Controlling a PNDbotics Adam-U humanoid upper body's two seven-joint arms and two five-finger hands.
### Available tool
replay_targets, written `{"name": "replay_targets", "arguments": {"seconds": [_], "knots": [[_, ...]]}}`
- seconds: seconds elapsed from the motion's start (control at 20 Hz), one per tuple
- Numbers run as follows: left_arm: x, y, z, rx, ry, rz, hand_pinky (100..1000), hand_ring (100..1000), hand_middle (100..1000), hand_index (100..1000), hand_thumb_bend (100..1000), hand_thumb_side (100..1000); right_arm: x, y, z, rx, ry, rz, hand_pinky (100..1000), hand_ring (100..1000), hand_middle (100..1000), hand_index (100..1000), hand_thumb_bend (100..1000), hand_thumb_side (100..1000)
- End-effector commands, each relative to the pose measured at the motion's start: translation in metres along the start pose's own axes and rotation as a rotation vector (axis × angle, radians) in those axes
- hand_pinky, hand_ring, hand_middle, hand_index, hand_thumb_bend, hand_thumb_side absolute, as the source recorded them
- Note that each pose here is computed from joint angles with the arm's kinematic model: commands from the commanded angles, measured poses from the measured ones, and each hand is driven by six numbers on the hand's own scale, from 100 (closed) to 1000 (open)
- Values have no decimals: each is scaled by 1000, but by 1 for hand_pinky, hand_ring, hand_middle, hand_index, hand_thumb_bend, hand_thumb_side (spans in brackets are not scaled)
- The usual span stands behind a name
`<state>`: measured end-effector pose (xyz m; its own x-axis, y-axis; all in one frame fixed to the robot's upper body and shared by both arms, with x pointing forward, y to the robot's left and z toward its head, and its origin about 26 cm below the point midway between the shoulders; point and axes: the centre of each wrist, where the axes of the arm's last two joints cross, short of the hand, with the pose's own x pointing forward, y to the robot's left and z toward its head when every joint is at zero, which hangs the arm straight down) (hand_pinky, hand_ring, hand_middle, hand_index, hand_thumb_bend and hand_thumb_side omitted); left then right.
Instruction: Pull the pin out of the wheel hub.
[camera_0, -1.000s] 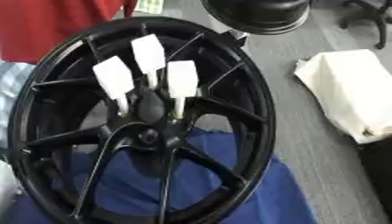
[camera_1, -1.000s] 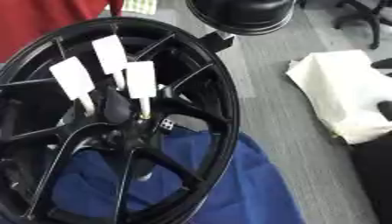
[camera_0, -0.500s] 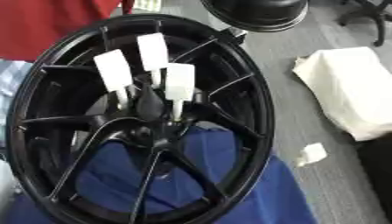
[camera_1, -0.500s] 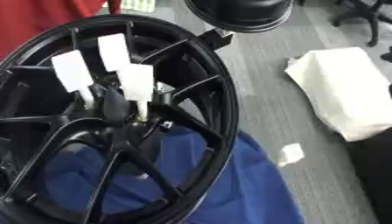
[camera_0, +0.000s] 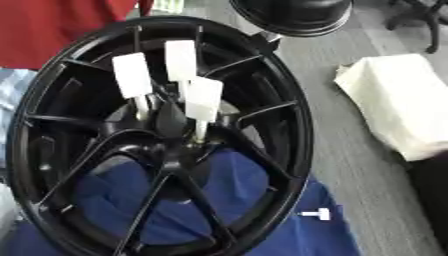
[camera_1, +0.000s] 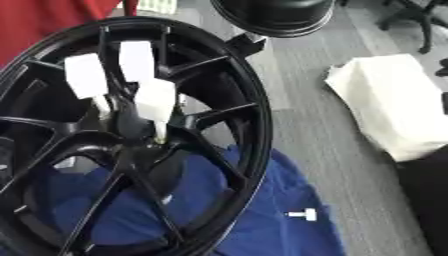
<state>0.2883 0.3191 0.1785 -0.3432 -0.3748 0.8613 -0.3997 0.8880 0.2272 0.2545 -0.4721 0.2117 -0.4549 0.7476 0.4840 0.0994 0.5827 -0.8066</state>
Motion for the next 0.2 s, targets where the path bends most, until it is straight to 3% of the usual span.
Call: {"name": "replay_targets", "arguments": {"seconds": [0.05, 0.2], "knots": [[7, 4, -3, 6, -30, -5, 643, 627, 589, 716, 100, 624, 17, -6, -10, -21, -75, -24, 1000, 769, 720, 836, 100, 522], [9, 3, -4, 3, -35, 0, 643, 627, 588, 716, 100, 621, 31, 0, -20, -16, -161, -78, 1000, 716, 649, 810, 100, 539]]}}
